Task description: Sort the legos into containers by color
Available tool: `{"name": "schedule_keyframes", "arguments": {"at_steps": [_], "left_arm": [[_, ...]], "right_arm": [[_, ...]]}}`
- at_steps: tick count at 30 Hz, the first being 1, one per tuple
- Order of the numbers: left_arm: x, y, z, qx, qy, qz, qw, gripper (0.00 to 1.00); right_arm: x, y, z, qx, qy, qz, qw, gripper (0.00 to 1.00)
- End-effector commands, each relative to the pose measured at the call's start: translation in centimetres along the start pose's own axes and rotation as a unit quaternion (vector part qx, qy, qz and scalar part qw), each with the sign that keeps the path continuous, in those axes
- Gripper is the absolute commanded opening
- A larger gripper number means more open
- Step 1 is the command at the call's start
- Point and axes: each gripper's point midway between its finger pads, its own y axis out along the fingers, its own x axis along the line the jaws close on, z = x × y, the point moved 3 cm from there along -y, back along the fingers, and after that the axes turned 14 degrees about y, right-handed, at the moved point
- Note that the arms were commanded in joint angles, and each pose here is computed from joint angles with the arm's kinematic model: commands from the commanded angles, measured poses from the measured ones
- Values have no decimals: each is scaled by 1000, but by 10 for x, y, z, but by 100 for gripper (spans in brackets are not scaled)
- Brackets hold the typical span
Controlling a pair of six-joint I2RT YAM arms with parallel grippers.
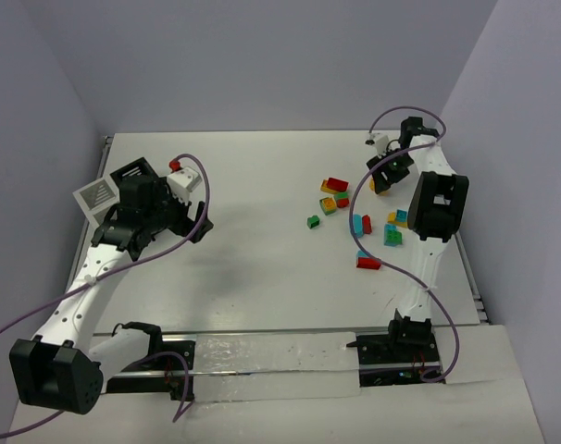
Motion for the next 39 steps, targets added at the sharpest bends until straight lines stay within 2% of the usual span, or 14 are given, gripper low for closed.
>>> {"name": "schedule_keyframes", "arguments": {"at_steps": [1, 5, 10, 13, 18, 25, 28, 31, 32, 36, 39], "left_arm": [[9, -3, -21, -24, 8, -18, 1000, 99], [10, -4, -23, -26, 1, -20, 999, 99], [9, -6, -23, -26, 1, -20, 999, 99], [8, -7, -24, -29, -2, -19, 999, 99], [6, -7, -27, -35, -16, -18, 999, 99], [14, -12, -45, -55, -62, -39, 996, 97], [12, -19, -66, -73, -114, -29, 990, 97], [11, -23, -84, -91, -159, -12, 983, 98], [8, -24, -96, -101, -187, 13, 977, 98], [0, -36, -136, -140, -242, 74, 957, 99], [-2, -43, -151, -163, -248, 92, 950, 99]], "right_arm": [[0, 4, -6, -3, -26, 13, 1000, 64], [3, 11, -2, 8, -37, 19, 999, 55], [9, 12, -1, 9, -45, 16, 999, 54], [13, 10, -1, 10, -49, 12, 999, 40], [26, -6, 0, -1, -58, 1, 998, 26], [70, -66, -8, -73, -74, -30, 994, 25], [107, -115, -20, -131, -98, -41, 986, 25], [140, -140, -28, -163, -115, -56, 978, 24], [172, -147, -34, -175, -134, -70, 973, 23], [253, -168, -45, -212, -180, -99, 955, 22], [294, -175, -53, -229, -196, -119, 946, 22]]}}
